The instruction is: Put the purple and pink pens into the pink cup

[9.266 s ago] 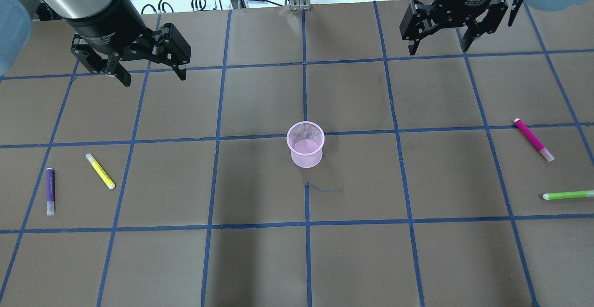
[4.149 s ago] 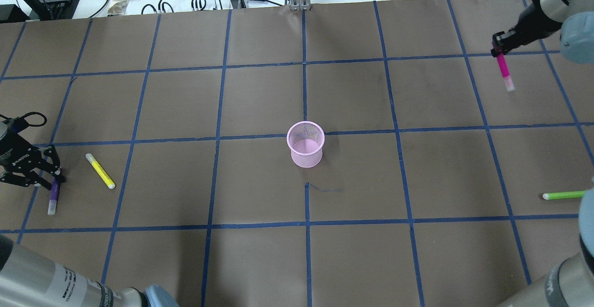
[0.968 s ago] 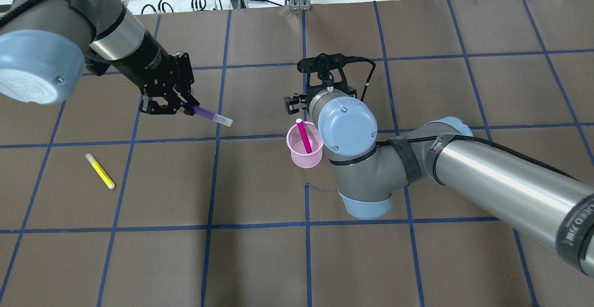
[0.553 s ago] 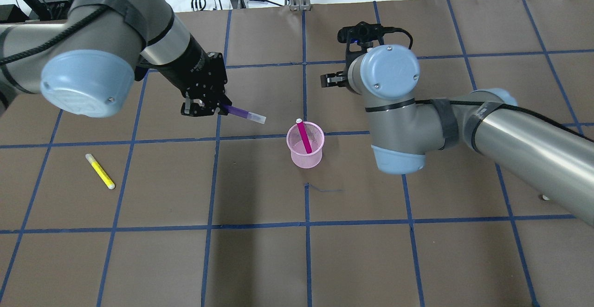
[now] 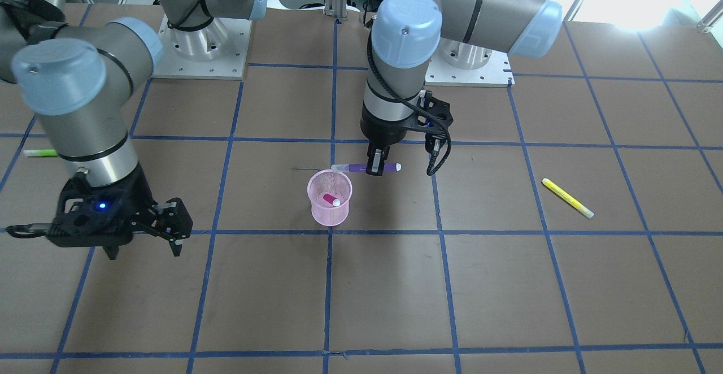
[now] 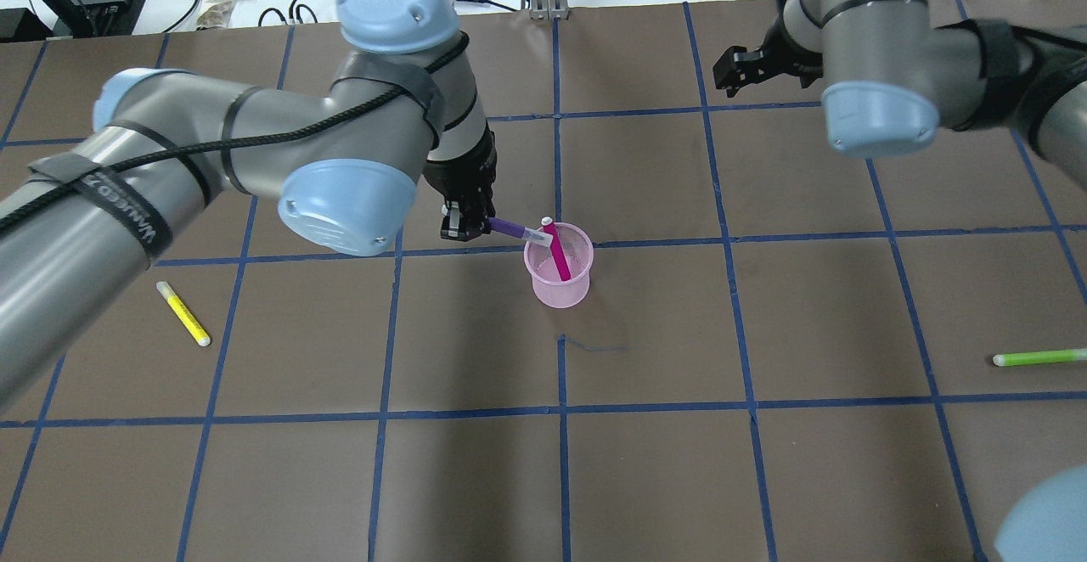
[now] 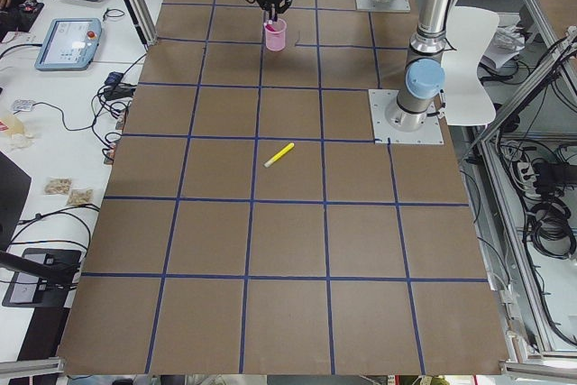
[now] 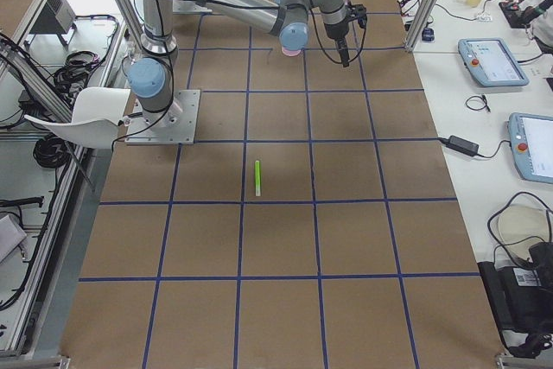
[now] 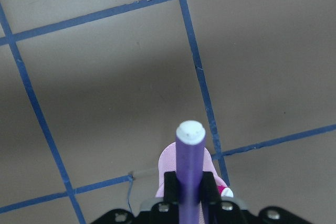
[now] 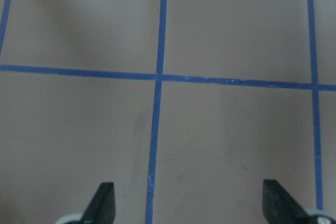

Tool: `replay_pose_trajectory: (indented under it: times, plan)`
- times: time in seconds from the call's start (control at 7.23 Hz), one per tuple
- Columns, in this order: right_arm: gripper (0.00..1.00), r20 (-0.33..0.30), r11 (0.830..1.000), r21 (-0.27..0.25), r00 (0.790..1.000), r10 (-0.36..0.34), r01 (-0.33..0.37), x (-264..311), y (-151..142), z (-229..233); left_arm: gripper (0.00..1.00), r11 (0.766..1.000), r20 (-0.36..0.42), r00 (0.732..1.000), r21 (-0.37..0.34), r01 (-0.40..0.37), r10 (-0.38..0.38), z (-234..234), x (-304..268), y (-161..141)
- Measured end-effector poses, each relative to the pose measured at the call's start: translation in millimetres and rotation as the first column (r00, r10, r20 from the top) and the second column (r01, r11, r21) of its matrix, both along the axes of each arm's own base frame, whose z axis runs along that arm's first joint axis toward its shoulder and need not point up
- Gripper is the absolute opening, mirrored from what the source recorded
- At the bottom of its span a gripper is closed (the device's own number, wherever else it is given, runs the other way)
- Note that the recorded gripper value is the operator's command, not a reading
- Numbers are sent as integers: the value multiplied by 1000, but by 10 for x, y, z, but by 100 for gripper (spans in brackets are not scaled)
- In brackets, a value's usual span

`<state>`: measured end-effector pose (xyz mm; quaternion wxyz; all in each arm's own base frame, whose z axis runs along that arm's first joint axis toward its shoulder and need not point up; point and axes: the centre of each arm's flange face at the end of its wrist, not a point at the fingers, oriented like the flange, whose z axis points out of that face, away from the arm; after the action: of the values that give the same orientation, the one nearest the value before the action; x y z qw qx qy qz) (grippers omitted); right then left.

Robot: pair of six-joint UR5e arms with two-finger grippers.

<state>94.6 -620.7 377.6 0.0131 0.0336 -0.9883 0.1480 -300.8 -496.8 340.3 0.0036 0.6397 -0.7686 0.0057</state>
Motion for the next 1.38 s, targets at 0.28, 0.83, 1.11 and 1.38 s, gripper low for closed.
replay_pose_trajectory:
  times: [0.28, 0.83, 1.11, 1.38]
  plan:
    - [100, 5, 994, 112, 1000, -12, 11, -38, 12, 517, 0, 1000, 102, 994, -8, -25, 26, -257, -350, 106]
    - [100, 3, 948, 319, 1000, -7, 6, 26, 388, 682, 0, 999, 223, 974, -34, -25, 32, -481, -593, 170]
    - [100, -4, 948, 318, 1000, -6, 7, 23, 391, 699, 0, 999, 232, 972, -38, -27, 35, -535, -634, 124]
    - [100, 2, 956, 294, 1000, 0, 0, 29, 366, 733, 0, 998, 233, 971, -44, -42, 51, -564, -708, 88]
